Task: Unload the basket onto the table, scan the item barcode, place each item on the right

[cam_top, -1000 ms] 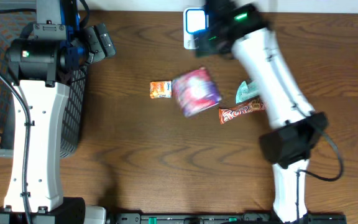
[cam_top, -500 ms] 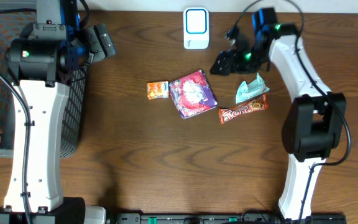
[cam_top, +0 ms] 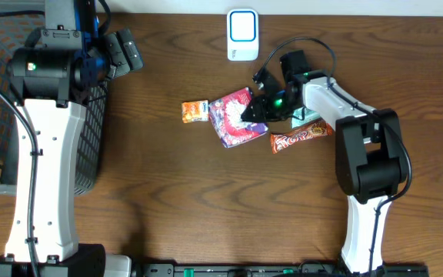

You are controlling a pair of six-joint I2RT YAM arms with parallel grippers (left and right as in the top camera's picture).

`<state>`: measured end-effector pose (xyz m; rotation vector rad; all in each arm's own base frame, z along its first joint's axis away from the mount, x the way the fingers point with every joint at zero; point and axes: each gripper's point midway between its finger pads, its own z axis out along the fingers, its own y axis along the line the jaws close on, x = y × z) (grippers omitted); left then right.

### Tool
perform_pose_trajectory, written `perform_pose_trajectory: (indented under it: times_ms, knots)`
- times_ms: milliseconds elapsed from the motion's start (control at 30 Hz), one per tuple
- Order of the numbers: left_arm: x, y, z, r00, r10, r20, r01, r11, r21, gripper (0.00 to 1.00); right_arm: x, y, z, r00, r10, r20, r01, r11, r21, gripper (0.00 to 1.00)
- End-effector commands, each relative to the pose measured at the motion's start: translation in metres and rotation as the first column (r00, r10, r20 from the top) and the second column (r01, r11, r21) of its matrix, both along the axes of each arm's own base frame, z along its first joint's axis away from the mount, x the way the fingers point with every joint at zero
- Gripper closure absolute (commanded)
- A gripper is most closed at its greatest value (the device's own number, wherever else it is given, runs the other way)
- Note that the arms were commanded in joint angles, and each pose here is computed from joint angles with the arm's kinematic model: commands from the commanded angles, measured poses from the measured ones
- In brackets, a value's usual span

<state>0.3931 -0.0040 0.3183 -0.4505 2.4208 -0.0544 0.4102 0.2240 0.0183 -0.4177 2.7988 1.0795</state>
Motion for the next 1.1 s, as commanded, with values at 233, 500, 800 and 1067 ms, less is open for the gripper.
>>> perform_pose_trajectory:
  times_ms: [233, 500, 800, 1067]
  knots:
    - [0.0, 0.003, -0.001, 1.0, 0.012, -0.003, -0.012, 1.0, 0.002, 0.02, 0.061, 0.002, 0.09, 0.98, -0.171, 0.106, 0.164, 0.984, 0.072, 0.99]
    - [0.0, 0.003, -0.001, 1.0, 0.012, -0.003, -0.012, 1.0, 0.002, 0.02, 0.154, -0.018, 0.161, 0.8, -0.506, 0.324, 0.469, 0.863, 0.189, 0.99]
    - [0.0, 0.003, -0.001, 1.0, 0.012, -0.003, -0.012, 1.0, 0.002, 0.02, 0.195, -0.029, 0.15, 0.639, -0.658, 0.398, 0.63, 0.745, 0.22, 0.99]
    - [0.0, 0.003, -0.001, 1.0, 0.012, -0.003, -0.012, 1.0, 0.002, 0.02, 0.208, -0.038, 0.158, 0.631, -0.692, 0.35, 0.616, 0.722, 0.316, 0.99]
